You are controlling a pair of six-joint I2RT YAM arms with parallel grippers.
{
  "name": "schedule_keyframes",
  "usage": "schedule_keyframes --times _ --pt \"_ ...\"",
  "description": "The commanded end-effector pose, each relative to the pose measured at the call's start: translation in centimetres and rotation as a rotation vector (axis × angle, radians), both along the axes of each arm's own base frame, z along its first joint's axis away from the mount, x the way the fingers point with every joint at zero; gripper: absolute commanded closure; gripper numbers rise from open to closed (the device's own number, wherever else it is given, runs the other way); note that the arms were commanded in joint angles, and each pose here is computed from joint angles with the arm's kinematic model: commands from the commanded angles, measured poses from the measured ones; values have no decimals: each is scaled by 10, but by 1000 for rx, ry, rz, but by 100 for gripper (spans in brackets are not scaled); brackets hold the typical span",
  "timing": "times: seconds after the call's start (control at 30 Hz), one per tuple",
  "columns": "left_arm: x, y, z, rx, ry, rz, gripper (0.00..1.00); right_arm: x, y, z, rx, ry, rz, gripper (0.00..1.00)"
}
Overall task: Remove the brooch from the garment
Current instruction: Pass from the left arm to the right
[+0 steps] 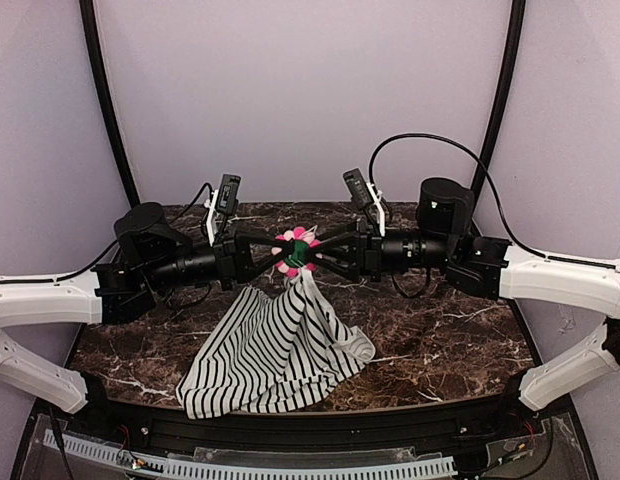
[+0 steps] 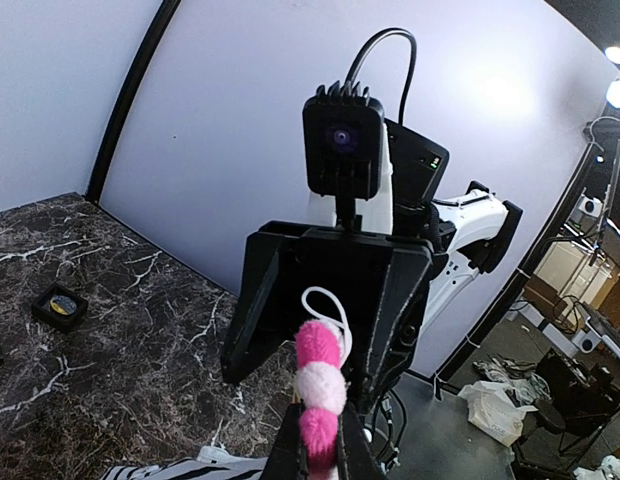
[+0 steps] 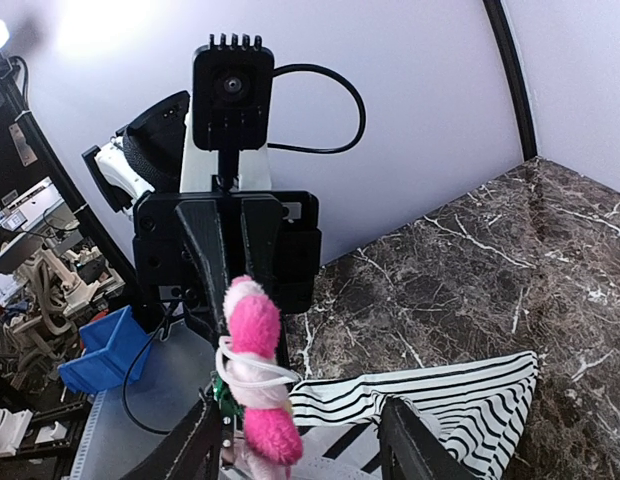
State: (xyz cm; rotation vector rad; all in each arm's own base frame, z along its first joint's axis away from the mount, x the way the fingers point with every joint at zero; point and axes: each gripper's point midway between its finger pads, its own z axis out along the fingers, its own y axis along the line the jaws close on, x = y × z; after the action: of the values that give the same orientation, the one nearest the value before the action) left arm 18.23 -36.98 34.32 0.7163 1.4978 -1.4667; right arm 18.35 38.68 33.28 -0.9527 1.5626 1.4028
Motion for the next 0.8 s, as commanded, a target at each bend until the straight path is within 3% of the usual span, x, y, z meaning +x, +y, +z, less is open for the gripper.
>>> schedule_keyframes --times 0.0,0.23,0.37,0.47,0.5,0.57,0.6,0.67,0.77 --pt "-6 3 29 -66 -48 -19 99 2 0 -2 16 11 14 46" --pt "-4 0 24 -52 -40 -20 99 -13 1 8 51 -12 100 55" --pt "-4 -2 23 -48 -37 -23 99 -15 2 11 61 -16 119 75" --pt "-1 -5 19 -33 -31 -21 99 -13 3 11 55 -5 115 99" --pt "0 -6 17 -18 -23 -19 99 -11 3 11 47 1 104 100" --pt "5 -7 6 35 -9 9 80 -6 1 10 16 18 59 100" --pt "13 -5 3 58 -19 55 56 0 -1 8 -9 21 22 100" --pt "27 4 -10 125 -16 159 26 11 -6 -1 -90 49 -60 100" --pt "43 24 -37 239 -22 307 7 33 -21 -34 -296 133 -218 100"
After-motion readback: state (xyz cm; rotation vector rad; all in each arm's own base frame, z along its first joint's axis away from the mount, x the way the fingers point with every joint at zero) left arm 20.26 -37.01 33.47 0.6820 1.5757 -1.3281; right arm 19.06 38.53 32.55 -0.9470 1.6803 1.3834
